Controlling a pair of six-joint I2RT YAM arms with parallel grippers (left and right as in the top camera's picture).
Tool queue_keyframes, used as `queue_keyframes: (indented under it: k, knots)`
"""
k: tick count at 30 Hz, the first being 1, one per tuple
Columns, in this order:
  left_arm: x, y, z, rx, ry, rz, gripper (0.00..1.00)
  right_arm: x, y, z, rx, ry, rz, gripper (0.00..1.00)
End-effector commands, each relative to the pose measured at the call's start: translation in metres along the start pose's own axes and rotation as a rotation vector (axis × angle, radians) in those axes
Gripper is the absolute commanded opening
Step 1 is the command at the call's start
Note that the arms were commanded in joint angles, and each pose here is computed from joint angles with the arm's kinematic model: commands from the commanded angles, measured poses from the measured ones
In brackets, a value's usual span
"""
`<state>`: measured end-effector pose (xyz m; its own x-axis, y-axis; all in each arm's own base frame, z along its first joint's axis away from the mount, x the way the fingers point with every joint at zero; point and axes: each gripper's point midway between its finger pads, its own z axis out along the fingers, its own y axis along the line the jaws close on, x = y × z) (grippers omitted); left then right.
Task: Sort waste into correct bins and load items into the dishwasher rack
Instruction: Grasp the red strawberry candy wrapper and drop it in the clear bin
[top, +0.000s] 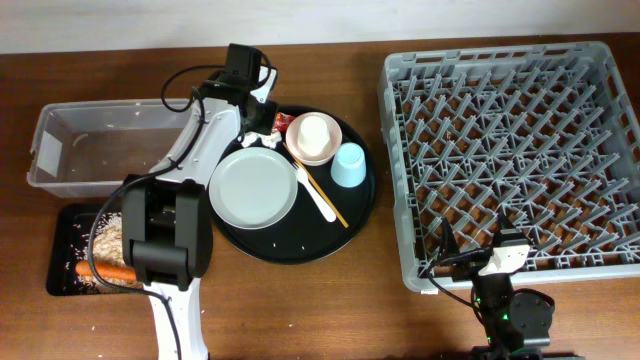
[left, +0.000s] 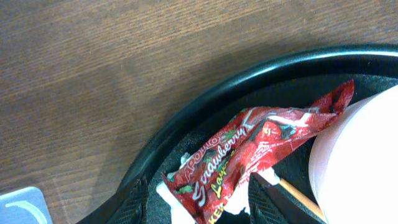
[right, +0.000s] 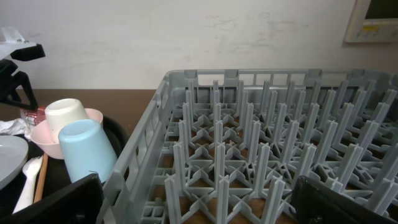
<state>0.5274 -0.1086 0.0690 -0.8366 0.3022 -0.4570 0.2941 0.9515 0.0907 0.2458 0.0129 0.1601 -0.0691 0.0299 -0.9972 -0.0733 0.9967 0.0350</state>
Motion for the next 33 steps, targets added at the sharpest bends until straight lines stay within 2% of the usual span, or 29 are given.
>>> queue_keyframes:
  k: [1, 3, 5, 8, 9, 10, 12, 14, 18, 20, 22, 27, 28, 31, 33]
  knots:
    - [0.009, 0.001, 0.013, -0.008, 0.005, 0.004, 0.55, 0.002, -0.002, 0.0, 0.008, 0.003, 0.009, 0.99]
    - [0.008, -0.001, 0.014, 0.004, 0.0, 0.004, 0.43, 0.002, -0.002, 0.0, 0.008, 0.003, 0.009, 0.99]
    - [0.008, -0.008, 0.014, 0.045, -0.001, 0.004, 0.43, 0.002, -0.002, 0.0, 0.008, 0.003, 0.009, 0.99]
    - [0.011, -0.009, 0.014, 0.047, 0.012, 0.005, 0.16, 0.002, -0.002, 0.0, 0.008, 0.003, 0.009, 0.99]
    - [0.015, -0.009, 0.014, 0.049, 0.026, 0.006, 0.04, 0.002, -0.002, 0.0, 0.008, 0.003, 0.009, 0.99]
    - [0.016, -0.01, 0.014, 0.049, 0.029, 0.006, 0.0, 0.002, -0.002, 0.0, 0.008, 0.003, 0.009, 0.99]
    - [0.008, -0.007, 0.009, 0.043, 0.008, 0.005, 0.0, 0.002, -0.002, 0.0, 0.008, 0.003, 0.009, 0.99]
    - [-0.022, -0.001, -0.038, 0.031, -0.078, 0.001, 0.0, 0.002, -0.002, 0.0, 0.008, 0.003, 0.009, 0.99]
    - [-0.022, 0.003, -0.125, 0.026, -0.117, -0.027, 0.0, 0.002, -0.002, 0.0, 0.008, 0.003, 0.009, 0.99]
    - [-0.008, 0.049, -0.157, -0.156, -0.106, -0.215, 0.0, 0.002, -0.002, 0.0, 0.008, 0.003, 0.009, 0.99]
    - [0.026, 0.115, -0.176, -0.323, -0.055, -0.443, 0.0, 0.002, -0.002, 0.0, 0.008, 0.003, 0.009, 0.99]
    - [0.11, 0.222, -0.184, -0.46, 0.042, -0.857, 0.0, 0.002, -0.002, 0.0, 0.008, 0.003, 0.009, 0.99]
    - [0.138, 0.246, -0.184, -0.498, 0.065, -0.965, 0.0, 0.002, -0.002, 0.0, 0.008, 0.003, 0.009, 0.98]
    - [0.185, 0.283, -0.163, -0.551, 0.054, -1.106, 0.0, 0.002, -0.002, 0.0, 0.008, 0.003, 0.009, 0.99]
    - [0.199, 0.288, -0.143, -0.517, 0.029, -1.14, 0.01, 0.002, -0.002, 0.0, 0.008, 0.003, 0.009, 0.99]
